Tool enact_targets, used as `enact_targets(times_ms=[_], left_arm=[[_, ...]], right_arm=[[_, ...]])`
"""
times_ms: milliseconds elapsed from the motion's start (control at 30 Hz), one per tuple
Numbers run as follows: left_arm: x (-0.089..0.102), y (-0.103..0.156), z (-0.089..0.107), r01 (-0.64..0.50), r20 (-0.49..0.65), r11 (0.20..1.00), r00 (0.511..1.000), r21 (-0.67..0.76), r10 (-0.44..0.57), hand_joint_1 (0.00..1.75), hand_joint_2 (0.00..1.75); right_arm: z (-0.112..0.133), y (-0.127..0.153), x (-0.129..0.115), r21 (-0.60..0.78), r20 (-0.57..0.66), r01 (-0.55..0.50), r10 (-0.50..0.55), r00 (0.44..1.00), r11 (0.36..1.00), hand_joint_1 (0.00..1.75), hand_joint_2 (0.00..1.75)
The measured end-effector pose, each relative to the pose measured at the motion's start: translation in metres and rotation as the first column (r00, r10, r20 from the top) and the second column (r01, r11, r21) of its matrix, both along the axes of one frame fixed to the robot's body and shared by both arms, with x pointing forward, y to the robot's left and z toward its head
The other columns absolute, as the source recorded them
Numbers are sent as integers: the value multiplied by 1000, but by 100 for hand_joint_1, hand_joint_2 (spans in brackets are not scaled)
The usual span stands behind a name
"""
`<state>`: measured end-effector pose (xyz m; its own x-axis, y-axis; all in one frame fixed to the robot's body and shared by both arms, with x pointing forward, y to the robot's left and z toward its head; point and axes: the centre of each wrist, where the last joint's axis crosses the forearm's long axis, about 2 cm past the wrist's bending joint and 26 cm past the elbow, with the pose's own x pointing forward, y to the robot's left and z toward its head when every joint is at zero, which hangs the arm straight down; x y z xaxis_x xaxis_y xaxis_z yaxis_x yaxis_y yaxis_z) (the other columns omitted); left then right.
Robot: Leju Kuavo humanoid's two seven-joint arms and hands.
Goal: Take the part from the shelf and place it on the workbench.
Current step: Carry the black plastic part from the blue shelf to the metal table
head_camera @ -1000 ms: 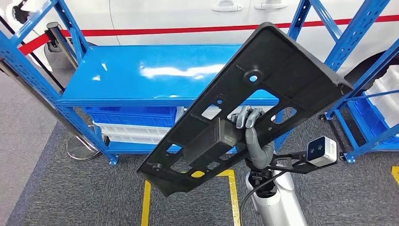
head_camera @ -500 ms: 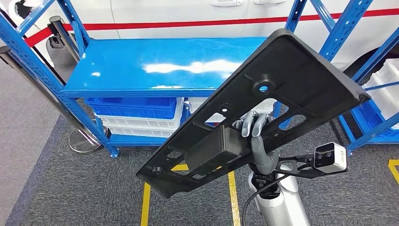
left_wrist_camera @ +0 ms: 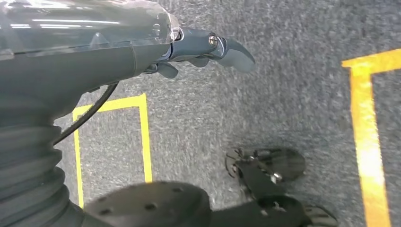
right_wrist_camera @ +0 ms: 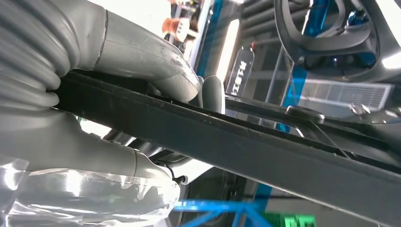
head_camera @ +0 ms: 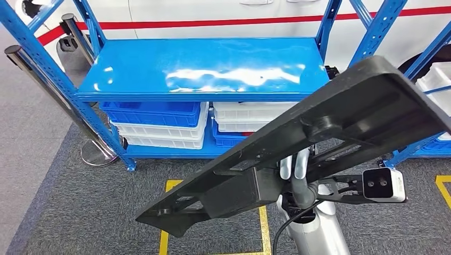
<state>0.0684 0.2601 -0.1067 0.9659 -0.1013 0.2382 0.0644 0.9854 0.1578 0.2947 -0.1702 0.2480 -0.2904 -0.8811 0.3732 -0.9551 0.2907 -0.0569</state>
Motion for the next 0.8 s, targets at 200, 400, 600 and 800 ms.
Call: enact_targets(times_ms=[200,400,600,800], left_arm=[[-2,0,0,-4,4,1000,1000,-1,4,0,175],[-3,-1,0,-14,4,1000,1000,-5,14,0,175],[-3,-1,0,-15,10,1000,1000,-4,15,0,175],[-1,-1,0,-14,20,1000,1000,-5,14,0,175]], right_arm=[[3,1,1,3,15,-13,13,1000,1000,175,175],[5,2,2,0,20,-18,18,1000,1000,175,175],[8,2,3,-7,24,-20,20,1000,1000,175,175],[7,3,4,-12,17,-19,19,1000,1000,175,175]])
